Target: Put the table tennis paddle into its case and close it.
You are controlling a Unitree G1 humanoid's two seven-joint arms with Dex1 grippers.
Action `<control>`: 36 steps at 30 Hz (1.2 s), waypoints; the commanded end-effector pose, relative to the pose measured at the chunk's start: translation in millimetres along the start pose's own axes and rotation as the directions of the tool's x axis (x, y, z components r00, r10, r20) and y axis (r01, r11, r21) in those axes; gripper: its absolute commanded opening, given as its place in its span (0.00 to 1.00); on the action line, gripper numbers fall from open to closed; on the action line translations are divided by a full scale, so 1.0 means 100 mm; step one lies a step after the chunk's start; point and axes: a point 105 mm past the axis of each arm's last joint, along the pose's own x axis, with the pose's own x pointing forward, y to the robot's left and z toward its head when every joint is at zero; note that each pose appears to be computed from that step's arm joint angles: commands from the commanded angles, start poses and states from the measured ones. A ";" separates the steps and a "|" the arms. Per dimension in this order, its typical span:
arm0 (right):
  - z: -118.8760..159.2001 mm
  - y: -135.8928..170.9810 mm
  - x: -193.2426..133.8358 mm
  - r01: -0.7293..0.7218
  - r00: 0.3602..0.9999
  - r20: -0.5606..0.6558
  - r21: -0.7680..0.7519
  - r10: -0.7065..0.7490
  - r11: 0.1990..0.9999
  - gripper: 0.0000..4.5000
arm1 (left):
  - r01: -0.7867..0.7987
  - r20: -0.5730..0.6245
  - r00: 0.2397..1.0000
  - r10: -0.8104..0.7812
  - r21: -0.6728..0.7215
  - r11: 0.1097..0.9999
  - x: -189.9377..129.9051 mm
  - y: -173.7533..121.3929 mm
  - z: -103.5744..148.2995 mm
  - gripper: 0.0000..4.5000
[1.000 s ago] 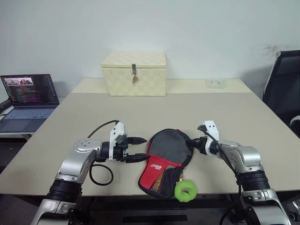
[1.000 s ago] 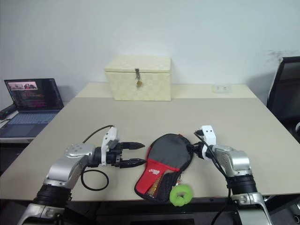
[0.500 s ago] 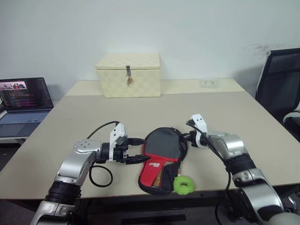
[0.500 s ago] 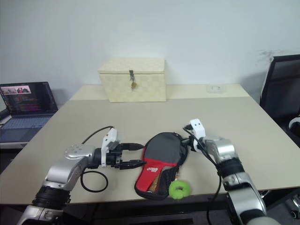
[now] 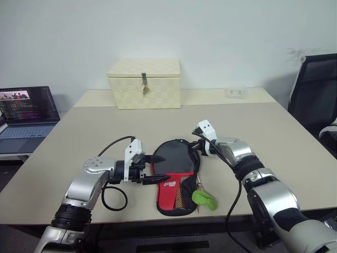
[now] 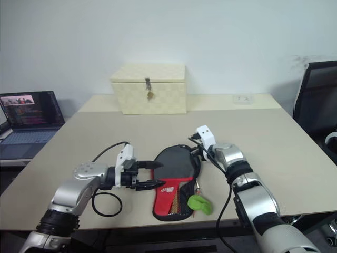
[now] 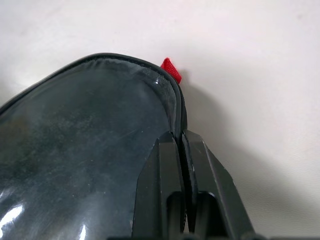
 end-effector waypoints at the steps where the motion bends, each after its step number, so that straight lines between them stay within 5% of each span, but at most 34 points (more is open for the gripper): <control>1: 0.22 0.03 0.00 0.004 0.998 0.064 -0.042 -0.002 0.999 0.01 | -0.001 0.009 1.000 0.000 0.041 0.999 0.02 0.00 0.09 0.87; 12: 0.73 0.12 -0.24 -0.063 0.964 0.260 -0.005 0.062 0.998 0.85 | 0.013 0.000 1.000 -0.013 0.091 0.996 0.21 0.18 0.09 0.87; 15: 0.76 0.17 -0.55 -0.098 0.947 0.308 -0.014 0.097 0.995 0.85 | 0.025 -0.001 1.000 -0.024 0.104 0.994 0.28 0.27 0.11 0.87; 21: 0.25 0.29 -1.20 -0.115 0.969 0.210 -0.072 0.128 0.991 0.85 | 0.094 -0.114 0.991 -0.071 0.203 0.975 0.46 0.35 -0.09 0.87; 25: -0.09 0.64 -1.57 -0.275 0.954 0.093 -0.103 0.284 0.956 0.85 | 0.095 -0.123 0.990 -0.070 0.214 0.972 0.63 0.43 -0.12 0.87; 30: -0.45 1.00 -1.82 -0.397 0.918 -0.071 -0.144 0.391 0.906 0.85 | 0.100 -0.125 0.989 -0.076 0.198 0.975 0.79 0.45 -0.15 0.87; 36: -0.65 1.04 -1.76 -0.376 0.925 -0.149 -0.225 0.349 0.899 0.85 | 0.113 -0.137 0.987 -0.088 0.180 0.977 0.84 0.43 -0.23 0.87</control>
